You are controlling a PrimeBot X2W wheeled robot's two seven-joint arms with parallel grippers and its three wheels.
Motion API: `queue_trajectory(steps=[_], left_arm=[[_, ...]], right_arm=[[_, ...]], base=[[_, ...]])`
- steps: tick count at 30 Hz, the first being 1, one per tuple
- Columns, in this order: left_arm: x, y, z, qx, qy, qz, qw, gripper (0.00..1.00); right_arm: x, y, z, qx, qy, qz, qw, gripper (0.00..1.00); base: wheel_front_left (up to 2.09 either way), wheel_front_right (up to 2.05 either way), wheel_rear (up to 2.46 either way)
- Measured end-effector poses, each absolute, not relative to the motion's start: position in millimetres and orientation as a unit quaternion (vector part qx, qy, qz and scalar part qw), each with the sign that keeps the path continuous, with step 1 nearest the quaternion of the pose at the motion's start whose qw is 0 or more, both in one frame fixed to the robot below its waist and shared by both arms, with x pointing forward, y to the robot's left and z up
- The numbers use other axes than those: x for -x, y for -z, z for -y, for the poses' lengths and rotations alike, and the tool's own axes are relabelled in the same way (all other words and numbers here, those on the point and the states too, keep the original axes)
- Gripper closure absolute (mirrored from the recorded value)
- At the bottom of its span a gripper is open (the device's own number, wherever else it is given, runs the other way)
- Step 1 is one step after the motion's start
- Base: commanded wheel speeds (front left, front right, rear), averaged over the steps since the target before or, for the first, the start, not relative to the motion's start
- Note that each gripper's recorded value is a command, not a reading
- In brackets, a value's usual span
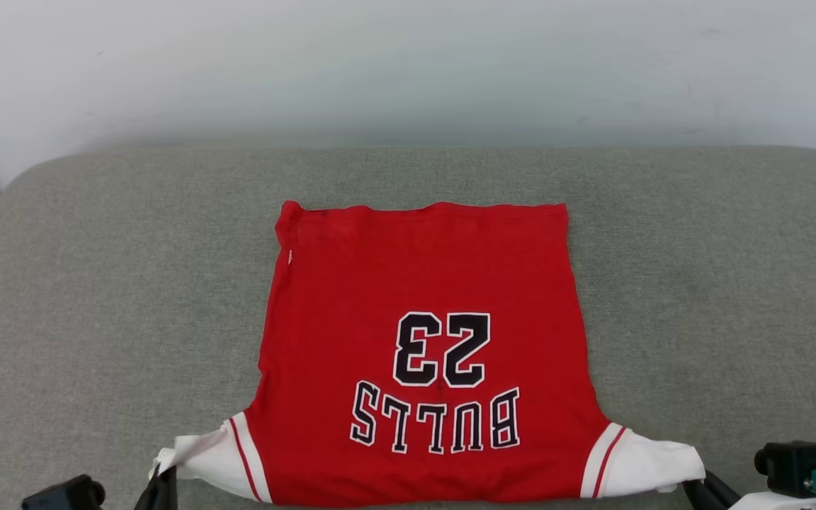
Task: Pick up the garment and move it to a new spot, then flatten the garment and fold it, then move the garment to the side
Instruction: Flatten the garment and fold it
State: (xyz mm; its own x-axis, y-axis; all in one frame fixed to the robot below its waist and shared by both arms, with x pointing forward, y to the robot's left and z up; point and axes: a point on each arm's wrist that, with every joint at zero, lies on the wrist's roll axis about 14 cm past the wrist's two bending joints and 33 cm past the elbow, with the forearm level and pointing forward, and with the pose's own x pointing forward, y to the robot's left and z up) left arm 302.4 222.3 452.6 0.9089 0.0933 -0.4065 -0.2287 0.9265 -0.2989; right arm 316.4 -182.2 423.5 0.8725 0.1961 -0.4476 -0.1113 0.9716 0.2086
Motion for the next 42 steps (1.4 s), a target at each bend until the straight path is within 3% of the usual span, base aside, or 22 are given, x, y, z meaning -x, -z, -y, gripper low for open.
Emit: queue_trajectory(steps=[1, 2, 3, 8, 15, 18, 24, 30, 35, 42], left_arm=[[-303, -450, -221, 0.175, -0.084, -0.197, 0.961, 1.00], [-305, -449, -218, 0.175, -0.080, -0.193, 0.962, 1.00], [-308, -450, -216, 0.175, -0.075, -0.185, 0.964, 1.00], [-317, -457, -207, 0.177, -0.057, -0.157, 0.970, 1.00], [-331, -472, -198, 0.170, -0.038, -0.131, 0.976, 1.00], [-339, -475, -194, 0.169, -0.033, -0.124, 0.977, 1.00], [-356, -480, -186, 0.169, -0.020, -0.109, 0.979, 1.00], [-367, -475, -190, 0.164, -0.025, -0.105, 0.981, 1.00], [-374, -465, -192, 0.169, -0.034, -0.111, 0.979, 1.00], [-378, -446, -199, 0.168, -0.052, -0.127, 0.976, 1.00]], right_arm=[[-315, -419, 181, -0.092, -0.078, -0.249, 0.961, 0.80], [-314, -415, 180, -0.093, -0.077, -0.256, 0.959, 0.54], [-314, -412, 179, -0.093, -0.078, -0.260, 0.958, 0.00], [-335, -421, 169, -0.095, -0.096, -0.230, 0.964, 0.00], [-418, -472, 182, -0.095, -0.092, -0.145, 0.981, 0.00], [-459, -483, 184, -0.099, -0.088, -0.142, 0.981, 0.00], [-530, -465, 176, -0.095, -0.096, -0.227, 0.965, 0.00], [-574, -429, 148, -0.083, -0.120, -0.348, 0.926, 0.00], [-596, -399, 124, -0.073, -0.137, -0.413, 0.897, 0.00], [-599, -355, 103, -0.076, -0.147, -0.489, 0.856, 0.00]], base=[[0.00, 0.00, 0.00], [0.00, 0.00, 0.00], [0.00, 0.00, 0.00], [0.00, 0.00, 0.00], [0.00, 0.00, 0.00], [0.00, 0.00, 0.00], [0.00, 0.00, 0.00], [0.00, 0.00, 0.00], [0.00, 0.00, 0.00], [0.00, 0.00, 0.00]])
